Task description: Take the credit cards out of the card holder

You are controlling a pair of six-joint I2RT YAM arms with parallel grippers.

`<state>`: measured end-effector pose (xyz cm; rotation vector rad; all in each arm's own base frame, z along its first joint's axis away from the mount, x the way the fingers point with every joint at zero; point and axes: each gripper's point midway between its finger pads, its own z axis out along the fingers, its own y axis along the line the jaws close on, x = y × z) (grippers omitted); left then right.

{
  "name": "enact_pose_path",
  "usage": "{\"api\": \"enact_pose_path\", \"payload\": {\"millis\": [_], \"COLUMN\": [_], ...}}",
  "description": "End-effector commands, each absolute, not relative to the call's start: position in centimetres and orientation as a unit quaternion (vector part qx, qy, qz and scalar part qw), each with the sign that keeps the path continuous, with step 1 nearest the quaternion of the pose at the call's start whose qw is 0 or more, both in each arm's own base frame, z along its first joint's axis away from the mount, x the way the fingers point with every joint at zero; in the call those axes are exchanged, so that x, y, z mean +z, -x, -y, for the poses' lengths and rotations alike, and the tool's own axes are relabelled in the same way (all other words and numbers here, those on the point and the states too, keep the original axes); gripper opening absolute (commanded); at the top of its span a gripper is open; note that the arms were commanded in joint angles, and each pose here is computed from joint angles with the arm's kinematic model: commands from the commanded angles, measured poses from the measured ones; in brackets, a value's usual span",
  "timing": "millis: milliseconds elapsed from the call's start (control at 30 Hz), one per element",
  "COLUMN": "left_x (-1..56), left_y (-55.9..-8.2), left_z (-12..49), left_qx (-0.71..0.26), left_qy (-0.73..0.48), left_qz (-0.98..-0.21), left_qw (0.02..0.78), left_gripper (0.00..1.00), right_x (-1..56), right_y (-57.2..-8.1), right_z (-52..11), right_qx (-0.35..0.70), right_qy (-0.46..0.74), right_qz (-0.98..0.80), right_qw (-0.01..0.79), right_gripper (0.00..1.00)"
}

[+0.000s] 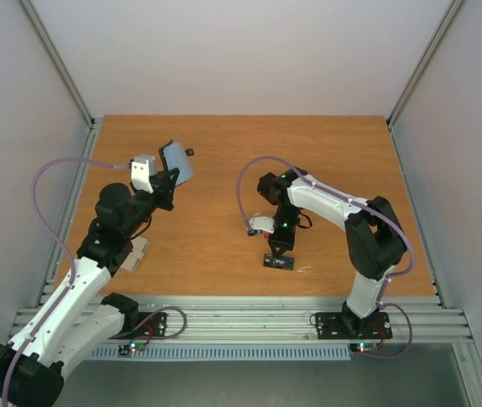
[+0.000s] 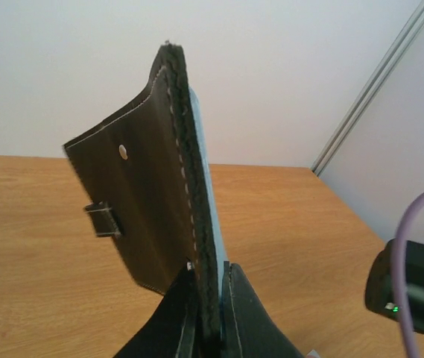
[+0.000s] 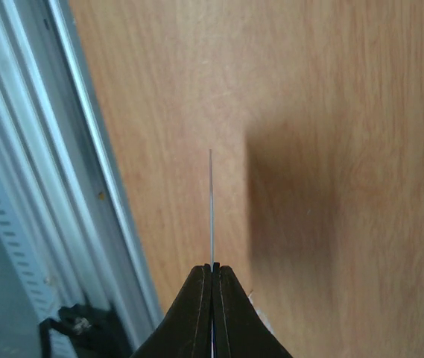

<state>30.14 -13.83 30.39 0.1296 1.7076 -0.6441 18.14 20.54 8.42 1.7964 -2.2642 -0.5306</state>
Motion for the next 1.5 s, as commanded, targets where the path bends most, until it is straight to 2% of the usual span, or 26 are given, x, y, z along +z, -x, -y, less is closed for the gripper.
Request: {"api": "enact_pose_path", "payload": {"millis": [0,233,467,567,633,667,700,800,900,967,1033,1100,1200,1267,1300,1467], "left_x": [32.0,32.0,31.9,32.0,32.0,32.0,32.0,32.5,34.1,35.7,37.9,40.1,42.3,43.2,43.7,44.5], "left_y": [-30.1,-30.1,-30.1,-30.0,-30.0,-29.9,-29.9,-29.5,-28.4,-27.0,-25.1,-23.4,-20.9,-18.5,-17.8,-16.8], "left_z": [13.7,13.6,13.6,13.7,13.8,13.8,13.8,14.3,15.9,17.4,18.8,19.8,20.8,21.4,21.4,21.2], "left_qx": [-0.285,-0.283,-0.286,-0.289,-0.291,-0.292,-0.291,-0.291,-0.308,-0.335,-0.365,-0.385,-0.408,-0.417,-0.414,-0.385], "left_qy": [-0.056,-0.056,-0.055,-0.056,-0.057,-0.059,-0.061,-0.089,-0.152,-0.21,-0.266,-0.313,-0.374,-0.429,-0.44,-0.461], "left_qz": [-0.719,-0.718,-0.718,-0.717,-0.717,-0.716,-0.716,-0.706,-0.676,-0.64,-0.593,-0.548,-0.494,-0.449,-0.435,-0.401], "left_qw": [0.632,0.633,0.632,0.631,0.631,0.631,0.631,0.64,0.652,0.659,0.667,0.673,0.67,0.664,0.668,0.692], "left_gripper": [0.0,0.0,0.0,0.0,0.0,0.0,0.0,0.0,0.0,0.0,0.0,0.0,0.0,0.0,0.0,0.0], "right_x": [6.5,3.6,2.4,2.4,2.7,3.2,4.0,8.6,17.0,23.4,29.1,33.6,38.1,40.2,41.2,43.3], "right_y": [-19.2,-20.8,-22.5,-23.6,-24.2,-24.7,-25.4,-27.9,-30.1,-30.8,-30.4,-29.6,-28.4,-28.3,-28.3,-27.6], "right_z": [-22.2,-21.8,-21.1,-21.1,-21.1,-21.4,-21.7,-23.4,-25.4,-25.6,-25.5,-25.4,-26.3,-27.0,-27.2,-28.1], "right_qx": [-0.197,-0.167,-0.116,-0.093,-0.078,-0.069,-0.06,-0.048,-0.082,-0.156,-0.258,-0.342,-0.455,-0.506,-0.527,-0.562], "right_qy": [-0.655,-0.68,-0.696,-0.704,-0.706,-0.704,-0.697,-0.657,-0.589,-0.505,-0.441,-0.394,-0.36,-0.344,-0.339,-0.349], "right_qz": [0.726,0.708,0.706,0.703,0.703,0.706,0.715,0.741,0.741,0.743,0.716,0.681,0.635,0.619,0.61,0.57], "right_qw": [0.07,0.092,0.068,0.04,0.027,0.014,-0.006,-0.128,-0.31,-0.411,-0.476,-0.514,-0.509,-0.492,-0.486,-0.487], "right_gripper": [0.01,0.01,0.05,0.15,0.35,0.41,0.43,0.47,0.53,0.59,0.64,0.7,0.79,0.88,0.96,0.98]}}
